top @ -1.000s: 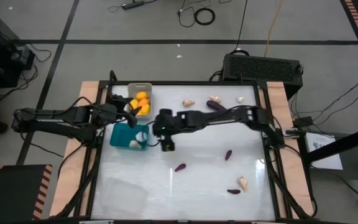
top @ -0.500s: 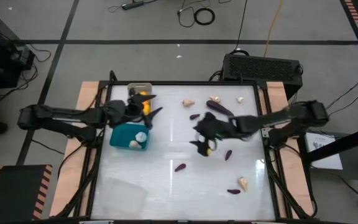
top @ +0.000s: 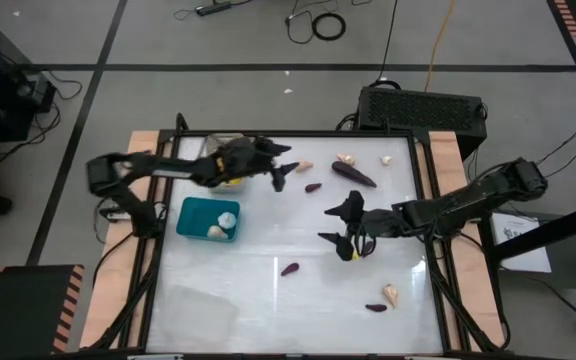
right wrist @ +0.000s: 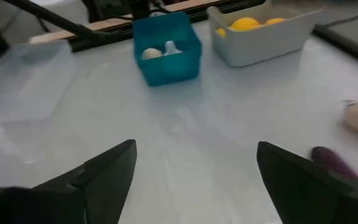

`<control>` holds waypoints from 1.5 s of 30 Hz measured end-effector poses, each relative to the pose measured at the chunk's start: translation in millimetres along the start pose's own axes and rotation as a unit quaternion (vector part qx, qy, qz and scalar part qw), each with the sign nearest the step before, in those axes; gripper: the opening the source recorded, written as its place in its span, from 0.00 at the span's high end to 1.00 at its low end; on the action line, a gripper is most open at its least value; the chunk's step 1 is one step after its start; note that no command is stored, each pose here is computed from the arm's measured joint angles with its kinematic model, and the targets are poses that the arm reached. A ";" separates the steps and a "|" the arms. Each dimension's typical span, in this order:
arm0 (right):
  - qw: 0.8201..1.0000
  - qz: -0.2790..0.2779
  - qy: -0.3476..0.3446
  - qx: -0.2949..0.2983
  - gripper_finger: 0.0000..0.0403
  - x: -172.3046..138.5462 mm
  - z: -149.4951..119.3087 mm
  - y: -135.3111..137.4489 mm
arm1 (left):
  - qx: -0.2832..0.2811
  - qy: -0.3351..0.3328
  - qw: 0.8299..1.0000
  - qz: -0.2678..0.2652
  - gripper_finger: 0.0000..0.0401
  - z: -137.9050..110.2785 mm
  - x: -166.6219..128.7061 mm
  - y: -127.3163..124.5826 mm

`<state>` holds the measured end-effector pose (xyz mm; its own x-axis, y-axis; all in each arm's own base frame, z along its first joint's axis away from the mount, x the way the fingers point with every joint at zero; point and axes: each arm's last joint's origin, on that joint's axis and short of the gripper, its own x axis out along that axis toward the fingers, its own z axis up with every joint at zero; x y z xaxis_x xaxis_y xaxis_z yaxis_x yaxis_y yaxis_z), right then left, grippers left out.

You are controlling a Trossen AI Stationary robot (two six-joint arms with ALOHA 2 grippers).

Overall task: Sort produce into baskets
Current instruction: Put the white garlic into the blue bin

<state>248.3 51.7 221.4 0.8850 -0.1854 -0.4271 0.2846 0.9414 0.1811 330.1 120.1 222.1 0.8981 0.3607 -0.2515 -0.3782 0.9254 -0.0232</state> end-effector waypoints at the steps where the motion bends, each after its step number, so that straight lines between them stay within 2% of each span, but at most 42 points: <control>1: 1.000 -0.008 -0.001 -0.005 0.19 0.1 -0.2 -0.5 | 0.003 0.012 1.000 0.008 0.28 -3.2 10.7 2.3; 6: 1.000 -0.012 0.002 -0.019 0.19 -0.7 -2.0 0.5 | 0.002 0.097 0.994 0.052 0.28 -11.8 58.3 27.1; 10: 0.999 -0.004 0.014 -0.035 0.19 -3.0 -6.0 5.1 | -0.005 0.163 0.986 0.043 0.28 -24.9 87.6 39.4; 14: 0.998 0.003 0.028 -0.047 0.19 -5.9 -11.2 9.8 | -0.010 0.192 0.981 0.031 0.28 -35.4 104.7 43.0; 26: 0.996 0.018 0.044 -0.073 0.19 -11.7 -19.0 19.2 | -0.003 0.257 0.966 0.035 0.28 -50.3 103.0 45.3; 37: 0.996 0.018 0.044 -0.081 0.19 -11.8 -19.3 19.2 | 0.010 0.270 0.962 0.032 0.29 -57.3 104.7 46.6; 45: 0.996 0.018 0.044 -0.081 0.19 -11.8 -19.2 19.2 | 0.011 0.273 0.961 0.034 0.41 -57.7 104.1 49.8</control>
<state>236.2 77.4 213.0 0.8556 -0.1328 -0.5003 0.1843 0.9813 0.0548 391.8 197.1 138.9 0.6183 0.3112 -0.7217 -0.4217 0.9063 0.0295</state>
